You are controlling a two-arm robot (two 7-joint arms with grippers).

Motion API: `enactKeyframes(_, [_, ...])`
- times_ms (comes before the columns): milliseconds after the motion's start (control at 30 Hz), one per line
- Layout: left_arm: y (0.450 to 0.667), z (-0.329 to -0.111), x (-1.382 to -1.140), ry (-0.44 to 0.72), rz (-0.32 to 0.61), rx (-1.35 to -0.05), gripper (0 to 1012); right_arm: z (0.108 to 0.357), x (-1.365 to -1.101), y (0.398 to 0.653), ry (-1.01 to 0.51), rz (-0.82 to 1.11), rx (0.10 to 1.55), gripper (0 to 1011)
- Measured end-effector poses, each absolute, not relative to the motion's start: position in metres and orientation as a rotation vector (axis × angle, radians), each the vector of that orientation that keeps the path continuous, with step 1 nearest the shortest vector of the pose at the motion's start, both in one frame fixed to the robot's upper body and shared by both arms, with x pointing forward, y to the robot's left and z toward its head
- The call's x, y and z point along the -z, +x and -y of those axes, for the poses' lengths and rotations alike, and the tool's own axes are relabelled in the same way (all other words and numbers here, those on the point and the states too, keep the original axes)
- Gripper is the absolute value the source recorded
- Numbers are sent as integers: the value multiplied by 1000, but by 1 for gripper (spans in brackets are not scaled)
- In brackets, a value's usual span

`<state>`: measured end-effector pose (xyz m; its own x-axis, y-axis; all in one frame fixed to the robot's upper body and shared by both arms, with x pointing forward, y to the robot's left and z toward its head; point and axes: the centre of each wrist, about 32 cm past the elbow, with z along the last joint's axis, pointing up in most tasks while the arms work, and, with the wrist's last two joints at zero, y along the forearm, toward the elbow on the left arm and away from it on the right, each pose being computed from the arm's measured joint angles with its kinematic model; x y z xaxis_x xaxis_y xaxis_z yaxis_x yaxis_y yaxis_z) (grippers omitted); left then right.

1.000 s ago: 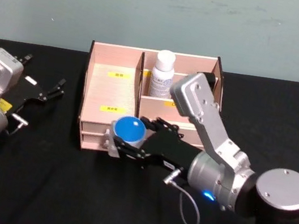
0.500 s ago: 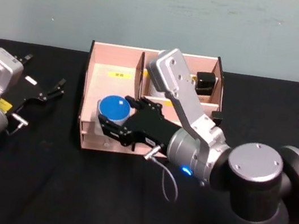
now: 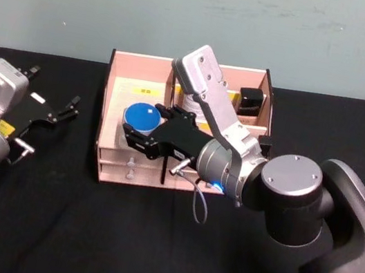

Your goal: Pick up the facial cleanser and watermelon frost from the table and place them into the tiered storage box.

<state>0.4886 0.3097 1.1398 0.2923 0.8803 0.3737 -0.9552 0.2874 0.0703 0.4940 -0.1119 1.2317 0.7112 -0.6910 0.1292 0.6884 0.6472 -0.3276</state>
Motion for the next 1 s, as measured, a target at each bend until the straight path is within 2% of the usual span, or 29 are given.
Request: enactKeyframes(1000, [489, -310, -1140, 304, 285, -1248, 1001, 106, -1223, 504, -369, -7, 816, 720])
